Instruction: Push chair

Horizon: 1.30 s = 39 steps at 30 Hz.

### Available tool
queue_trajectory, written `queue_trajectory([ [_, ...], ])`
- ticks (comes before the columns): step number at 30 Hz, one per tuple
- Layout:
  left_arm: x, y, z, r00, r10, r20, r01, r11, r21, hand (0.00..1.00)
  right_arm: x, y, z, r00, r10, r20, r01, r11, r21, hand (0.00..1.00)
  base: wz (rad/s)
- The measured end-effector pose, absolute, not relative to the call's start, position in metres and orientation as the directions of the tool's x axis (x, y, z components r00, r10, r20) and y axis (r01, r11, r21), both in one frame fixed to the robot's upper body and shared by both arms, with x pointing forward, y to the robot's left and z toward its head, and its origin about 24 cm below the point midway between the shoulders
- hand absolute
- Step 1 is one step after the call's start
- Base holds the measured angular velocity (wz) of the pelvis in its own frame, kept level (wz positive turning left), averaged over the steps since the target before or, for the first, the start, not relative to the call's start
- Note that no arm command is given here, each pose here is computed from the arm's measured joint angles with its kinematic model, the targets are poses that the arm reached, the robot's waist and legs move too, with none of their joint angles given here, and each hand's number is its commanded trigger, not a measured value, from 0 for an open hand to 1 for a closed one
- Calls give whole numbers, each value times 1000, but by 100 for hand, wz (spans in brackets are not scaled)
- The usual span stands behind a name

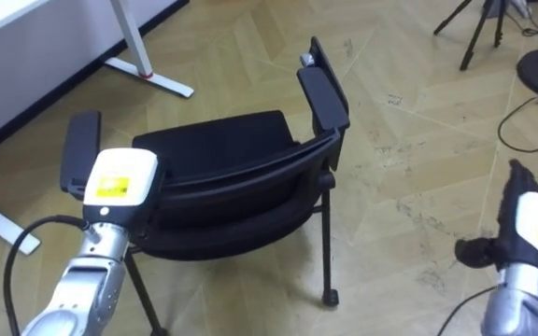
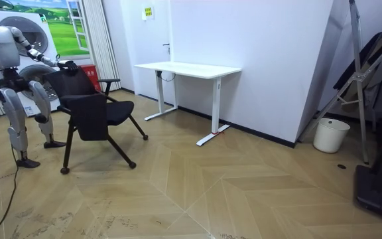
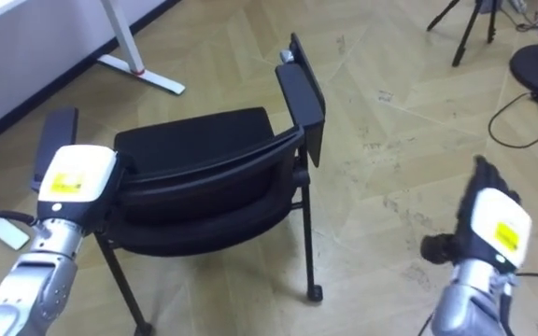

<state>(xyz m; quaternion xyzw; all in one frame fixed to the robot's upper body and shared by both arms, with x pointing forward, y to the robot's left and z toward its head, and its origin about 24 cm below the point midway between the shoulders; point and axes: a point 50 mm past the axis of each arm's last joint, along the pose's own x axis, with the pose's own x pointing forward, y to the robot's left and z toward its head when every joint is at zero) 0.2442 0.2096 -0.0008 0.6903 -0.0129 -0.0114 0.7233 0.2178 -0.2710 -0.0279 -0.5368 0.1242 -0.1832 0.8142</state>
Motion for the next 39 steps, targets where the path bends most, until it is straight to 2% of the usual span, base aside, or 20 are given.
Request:
queue_trajectory([
  [7, 247, 206, 0, 999, -43, -12, 14, 51, 999, 100, 238, -245, -5, 966, -242, 97, 159, 252, -955, 0, -4],
  [12, 250, 201, 2, 998, -58, -3, 6, 56, 998, 100, 246, -225, 8, 979, -148, 144, 180, 266, -947, 0, 1],
  [17, 253, 195, 3, 996, -87, 2, 2, 56, 998, 100, 254, -205, 13, 992, -27, 120, 123, 265, -956, 0, 2],
  [33, 257, 189, 7, 993, -120, 14, -8, 58, 998, 100, 265, -195, 23, 991, 54, 119, 107, 191, -976, 0, 1],
  [39, 258, 188, 8, 992, -127, 19, -12, 53, 999, 100, 272, -177, 30, 979, 149, 141, 121, 137, -983, 0, 1],
])
